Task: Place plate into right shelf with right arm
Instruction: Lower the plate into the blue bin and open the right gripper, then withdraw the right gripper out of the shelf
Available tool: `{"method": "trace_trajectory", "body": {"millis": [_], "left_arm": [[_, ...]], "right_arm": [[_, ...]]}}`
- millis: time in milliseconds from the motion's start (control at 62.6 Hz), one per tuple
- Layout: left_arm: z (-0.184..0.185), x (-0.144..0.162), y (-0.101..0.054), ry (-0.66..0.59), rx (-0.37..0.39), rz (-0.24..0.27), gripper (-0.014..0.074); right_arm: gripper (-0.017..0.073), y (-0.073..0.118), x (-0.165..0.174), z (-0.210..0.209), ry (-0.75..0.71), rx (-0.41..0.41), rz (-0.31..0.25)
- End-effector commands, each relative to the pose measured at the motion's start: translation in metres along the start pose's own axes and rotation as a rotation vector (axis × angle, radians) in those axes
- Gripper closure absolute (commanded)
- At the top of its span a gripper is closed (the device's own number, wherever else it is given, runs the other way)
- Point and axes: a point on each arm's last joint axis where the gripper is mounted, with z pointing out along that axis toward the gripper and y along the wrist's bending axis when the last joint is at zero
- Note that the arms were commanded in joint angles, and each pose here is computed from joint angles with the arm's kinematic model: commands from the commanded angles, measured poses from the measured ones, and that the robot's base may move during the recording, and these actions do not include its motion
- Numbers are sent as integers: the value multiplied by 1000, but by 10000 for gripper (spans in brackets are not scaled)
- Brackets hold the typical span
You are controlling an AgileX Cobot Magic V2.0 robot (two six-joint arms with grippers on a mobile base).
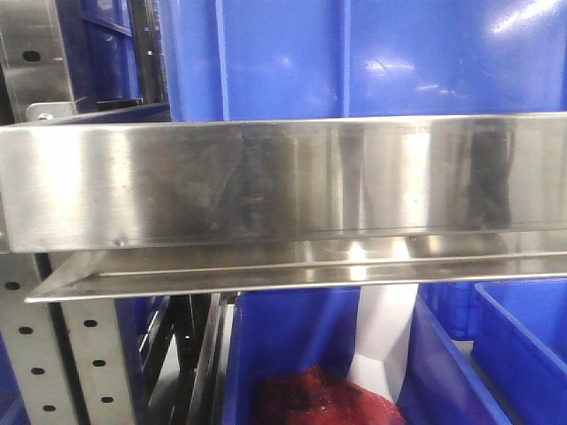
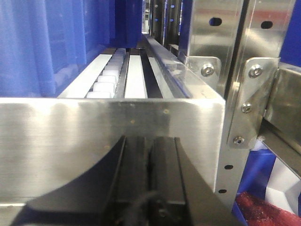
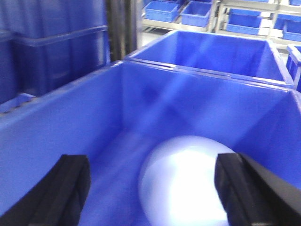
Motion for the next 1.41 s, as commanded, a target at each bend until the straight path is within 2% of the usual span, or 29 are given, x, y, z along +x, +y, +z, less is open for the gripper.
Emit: {"method": "trace_trajectory", "body": {"millis": [0,80,144,208,352,416,575,1167,1326,1390], "left_arm": [[0,-5,0,-83,-3,-9,640],[0,-5,0,-83,-3,-9,640],[0,-5,0,-83,-3,-9,640],[0,-5,0,-83,-3,-9,640],[0,-5,0,-83,-3,-9,640],[0,-5,0,-83,-3,-9,640],[0,-5,0,-83,-3,-9,640],[0,-5,0,-83,-3,-9,640],[0,-5,0,-83,-3,-9,640],[0,-5,0,-83,-3,-9,640]], "right_arm": [[-72,4,-35,-45,-157,-4,-3],[-46,8,-40,-72,-161,-24,-11],[27,12,-42,-94,-164,-40,-18],[151,15,-44,-118,-169,-55,-27],[522,22,-43,-164,-182,-83,-48],[497,24,-42,-181,-199,-90,-55],[504,26,-40,-202,-221,-96,-67],[504,26,-41,-204,-244,-88,-69],[504,18,-33,-195,-328,-1,-103],[504,12,-24,-194,-404,59,-81]]}}
